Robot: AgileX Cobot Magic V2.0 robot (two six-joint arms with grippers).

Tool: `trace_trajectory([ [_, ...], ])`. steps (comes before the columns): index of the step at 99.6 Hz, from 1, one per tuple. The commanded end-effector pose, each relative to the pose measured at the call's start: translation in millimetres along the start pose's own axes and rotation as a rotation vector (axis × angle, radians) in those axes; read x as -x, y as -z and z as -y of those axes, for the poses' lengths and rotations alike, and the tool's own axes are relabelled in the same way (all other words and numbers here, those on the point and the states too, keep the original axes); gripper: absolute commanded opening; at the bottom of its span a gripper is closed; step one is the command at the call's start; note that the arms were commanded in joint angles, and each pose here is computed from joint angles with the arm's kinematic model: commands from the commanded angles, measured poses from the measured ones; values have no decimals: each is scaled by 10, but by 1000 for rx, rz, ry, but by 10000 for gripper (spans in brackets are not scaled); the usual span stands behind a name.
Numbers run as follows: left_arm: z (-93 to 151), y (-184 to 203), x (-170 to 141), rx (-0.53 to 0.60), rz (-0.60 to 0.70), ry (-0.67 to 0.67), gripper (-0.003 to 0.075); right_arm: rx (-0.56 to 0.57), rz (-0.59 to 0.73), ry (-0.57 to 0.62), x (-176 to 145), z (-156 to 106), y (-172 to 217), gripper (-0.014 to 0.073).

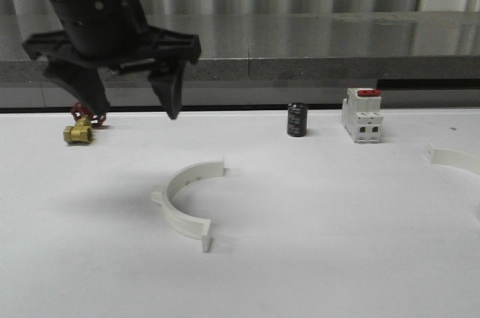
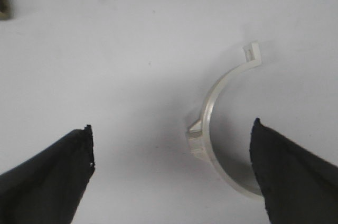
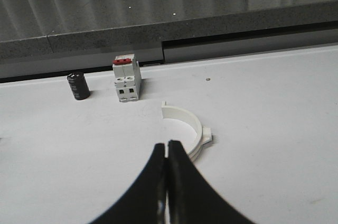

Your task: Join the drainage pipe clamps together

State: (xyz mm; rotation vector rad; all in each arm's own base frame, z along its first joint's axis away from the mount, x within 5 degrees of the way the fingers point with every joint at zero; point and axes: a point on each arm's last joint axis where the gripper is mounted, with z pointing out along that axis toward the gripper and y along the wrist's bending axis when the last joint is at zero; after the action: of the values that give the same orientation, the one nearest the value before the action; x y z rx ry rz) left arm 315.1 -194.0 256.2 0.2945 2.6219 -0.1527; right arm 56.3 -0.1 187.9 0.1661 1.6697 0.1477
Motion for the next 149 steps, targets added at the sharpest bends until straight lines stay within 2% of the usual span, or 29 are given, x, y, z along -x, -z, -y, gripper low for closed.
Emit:
trace_trajectory([
  [1,-94,474,94,-4,165,-30,585,20,121,11,144,-27,34,-69],
  [14,-373,796,26,21,265,-2,584,20,121,11,144,-27,34,-69],
  [38,-1096,1384,-258,131,461,107,584,20,121,11,144,-27,34,-69],
  [54,-1375,1671,-539,207,570,146,584,20,121,11,144,-27,34,-69],
  [69,-1428,1826,-853,226,653,168,584,20,121,11,144,-27,34,-69],
  [87,-1357,1846,-1246,177,709,186,584,20,121,11,144,-27,34,-69],
  [100,-1307,1795,-1499,140,686,175,584,20,121,11,144,-27,34,-69],
  [108,-1266,1707,-1689,106,614,171,584,20,121,11,144,-27,34,-69],
  [138,-1250,1647,-1850,97,611,157,578,20,121,11,144,-27,34,-69],
  [149,-1250,1648,-1849,97,613,157,491,20,122,11,145,-27,34,-69],
])
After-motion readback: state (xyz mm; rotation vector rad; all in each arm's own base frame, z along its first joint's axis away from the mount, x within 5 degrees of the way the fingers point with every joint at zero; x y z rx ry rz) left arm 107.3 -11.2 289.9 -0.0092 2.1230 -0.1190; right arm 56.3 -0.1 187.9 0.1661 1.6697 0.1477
